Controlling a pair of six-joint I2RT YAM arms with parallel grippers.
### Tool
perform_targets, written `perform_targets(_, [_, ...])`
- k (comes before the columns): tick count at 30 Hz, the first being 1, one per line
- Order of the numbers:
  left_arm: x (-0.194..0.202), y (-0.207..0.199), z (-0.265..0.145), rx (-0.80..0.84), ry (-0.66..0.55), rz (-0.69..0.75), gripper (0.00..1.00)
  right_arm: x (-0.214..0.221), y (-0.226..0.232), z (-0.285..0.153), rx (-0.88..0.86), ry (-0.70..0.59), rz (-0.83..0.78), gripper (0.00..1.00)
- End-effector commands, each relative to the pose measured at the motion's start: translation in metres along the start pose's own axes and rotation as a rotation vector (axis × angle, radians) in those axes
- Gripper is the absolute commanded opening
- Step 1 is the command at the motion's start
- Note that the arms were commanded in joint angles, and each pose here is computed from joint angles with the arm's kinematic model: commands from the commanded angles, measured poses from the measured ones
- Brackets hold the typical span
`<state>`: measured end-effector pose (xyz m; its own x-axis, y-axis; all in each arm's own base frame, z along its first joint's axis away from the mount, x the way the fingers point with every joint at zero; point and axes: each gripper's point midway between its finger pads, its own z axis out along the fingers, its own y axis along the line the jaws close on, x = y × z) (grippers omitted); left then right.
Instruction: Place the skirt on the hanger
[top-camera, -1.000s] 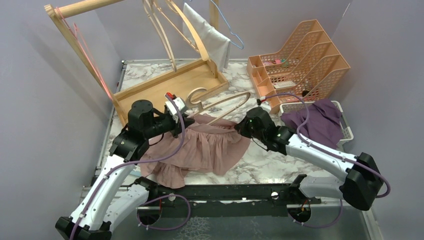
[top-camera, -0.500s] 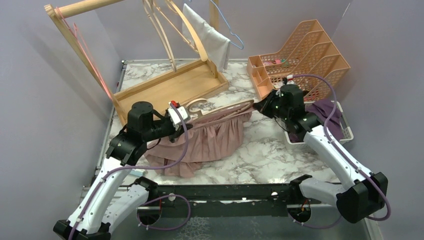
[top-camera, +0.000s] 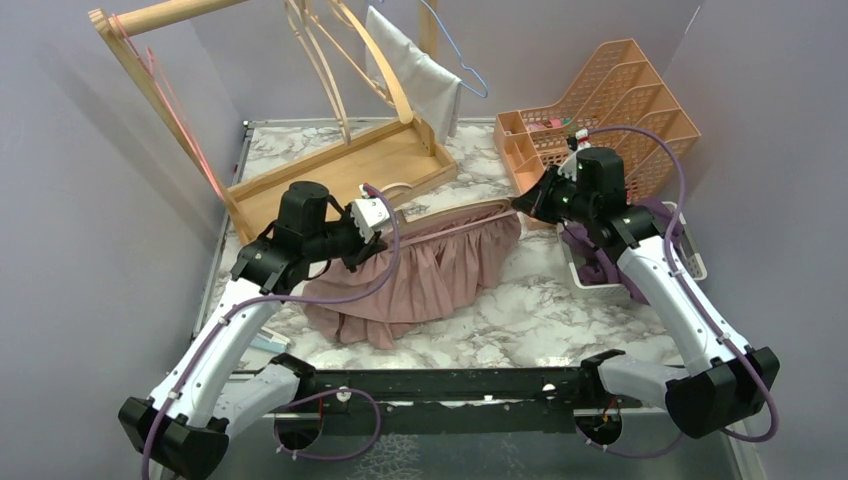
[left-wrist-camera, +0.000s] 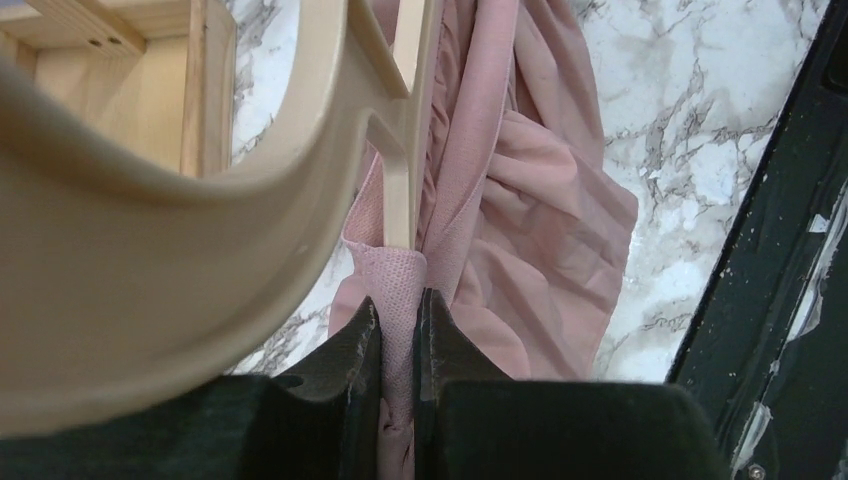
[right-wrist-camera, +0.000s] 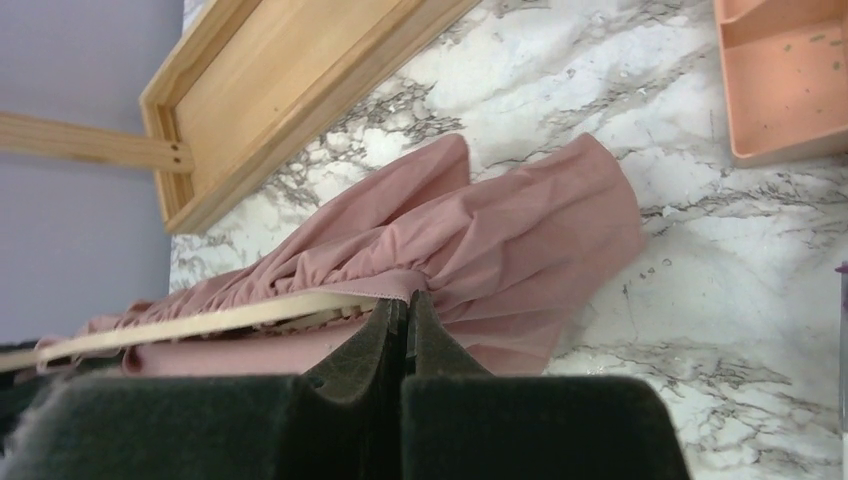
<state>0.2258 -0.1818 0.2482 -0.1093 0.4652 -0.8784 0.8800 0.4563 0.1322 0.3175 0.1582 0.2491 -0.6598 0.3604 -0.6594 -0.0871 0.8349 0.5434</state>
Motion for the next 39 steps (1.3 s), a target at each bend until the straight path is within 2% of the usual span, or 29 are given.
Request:
perform_targets(1, [0.031, 0.016, -0.007, -0.088, 0.183, -0.099, 0.00, -0.035, 0.007, -0.013, -0.073, -0.121, -0.111, 0.01])
perform_targets(6, [0.023, 0.006, 0.006, 0.001, 0.171, -0.129, 0.00, -0.010, 0.048, -0.013, -0.370, -0.035, -0.166, 0.01])
perform_targets(8, [0.020, 0.000, 0.010, 0.033, 0.166, -0.123, 0.00, -0.005, 0.040, -0.002, -0.337, -0.012, -0.127, 0.01])
perform_targets(12, [0.024, -0.015, 0.017, 0.102, 0.175, -0.114, 0.00, -0.008, 0.035, 0.009, -0.334, -0.033, -0.162, 0.01])
perform_targets(13, [0.026, -0.018, 0.018, 0.115, 0.185, -0.110, 0.00, -0.010, 0.024, 0.015, -0.264, -0.037, -0.142, 0.01])
perform_targets(17, [0.046, -0.022, 0.012, 0.097, 0.258, -0.076, 0.00, -0.027, -0.067, 0.023, 0.295, -0.077, -0.010, 0.01])
perform_targets(19, [0.055, -0.022, 0.007, 0.074, 0.291, -0.057, 0.00, -0.032, -0.085, 0.019, 0.387, -0.108, 0.009, 0.01])
perform_targets(22, [0.061, -0.016, 0.004, 0.041, 0.325, -0.041, 0.00, -0.044, -0.080, 0.012, 0.382, -0.165, 0.025, 0.01])
perform_targets(24, [0.066, -0.016, 0.007, 0.041, 0.362, -0.047, 0.00, -0.052, -0.062, 0.010, 0.295, -0.185, 0.007, 0.01])
perform_targets(28, [0.068, -0.016, 0.016, 0.054, 0.401, -0.043, 0.00, -0.054, 0.002, 0.010, -0.076, -0.193, -0.151, 0.01])
perform_targets(32, [0.058, -0.004, 0.023, 0.024, 0.411, -0.048, 0.00, -0.024, 0.032, 0.011, -0.299, -0.053, -0.222, 0.01])
perform_targets(39, [0.014, -0.006, 0.032, 0.075, 0.270, -0.060, 0.00, 0.030, 0.034, 0.012, -0.448, 0.148, -0.243, 0.01])
